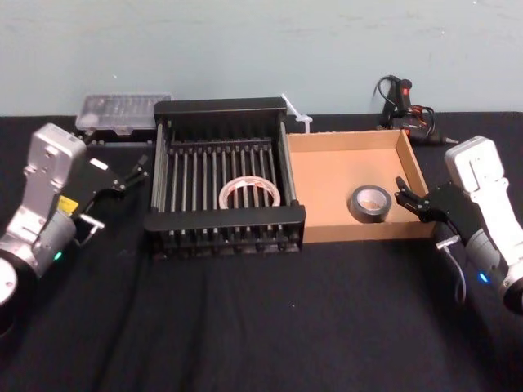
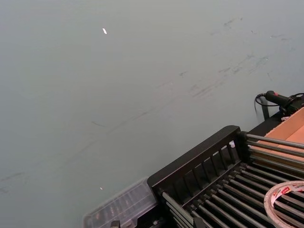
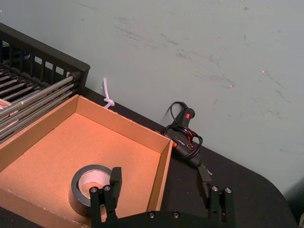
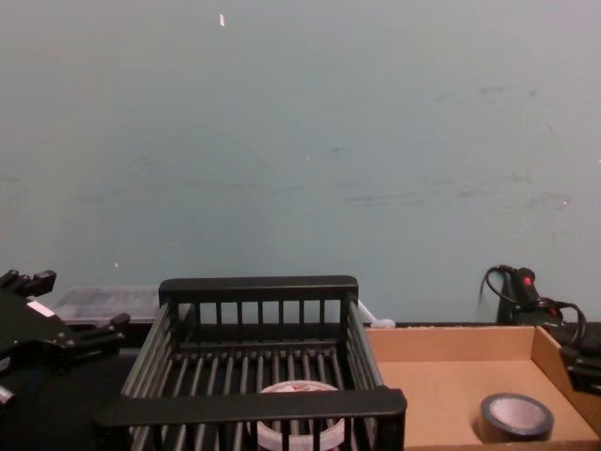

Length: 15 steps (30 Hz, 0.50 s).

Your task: Pick up the white tape and place it into the black box , Pick up the silver tape and place it into the brown box.

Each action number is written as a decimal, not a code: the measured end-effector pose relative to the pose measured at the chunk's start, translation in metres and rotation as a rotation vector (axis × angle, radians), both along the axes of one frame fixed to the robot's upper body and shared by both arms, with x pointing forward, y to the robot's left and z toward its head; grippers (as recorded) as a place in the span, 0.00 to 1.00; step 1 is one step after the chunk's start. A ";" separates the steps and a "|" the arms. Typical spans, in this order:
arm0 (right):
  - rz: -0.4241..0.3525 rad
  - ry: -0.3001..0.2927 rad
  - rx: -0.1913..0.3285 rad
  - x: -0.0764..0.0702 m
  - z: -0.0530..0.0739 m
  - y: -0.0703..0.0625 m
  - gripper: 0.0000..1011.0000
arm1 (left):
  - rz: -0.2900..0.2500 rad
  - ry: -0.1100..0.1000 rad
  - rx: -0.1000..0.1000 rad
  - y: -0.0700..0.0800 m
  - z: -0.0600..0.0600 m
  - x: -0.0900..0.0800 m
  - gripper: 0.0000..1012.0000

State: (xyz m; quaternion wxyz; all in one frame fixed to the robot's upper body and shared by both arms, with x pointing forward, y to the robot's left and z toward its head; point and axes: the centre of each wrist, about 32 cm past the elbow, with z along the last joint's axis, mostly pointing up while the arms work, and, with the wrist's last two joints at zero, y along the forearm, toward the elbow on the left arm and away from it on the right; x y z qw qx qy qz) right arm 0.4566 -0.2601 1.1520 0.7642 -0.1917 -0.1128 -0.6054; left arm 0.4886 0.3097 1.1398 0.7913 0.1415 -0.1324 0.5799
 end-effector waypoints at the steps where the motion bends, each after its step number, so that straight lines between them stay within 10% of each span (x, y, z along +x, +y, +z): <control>1: 0.000 -0.001 -0.001 0.000 0.000 0.000 0.99 | 0.000 0.000 0.000 0.000 0.000 0.000 0.99; 15: 0.004 -0.005 -0.005 0.000 0.000 0.001 0.99 | 0.000 0.000 0.000 0.000 0.000 0.000 0.99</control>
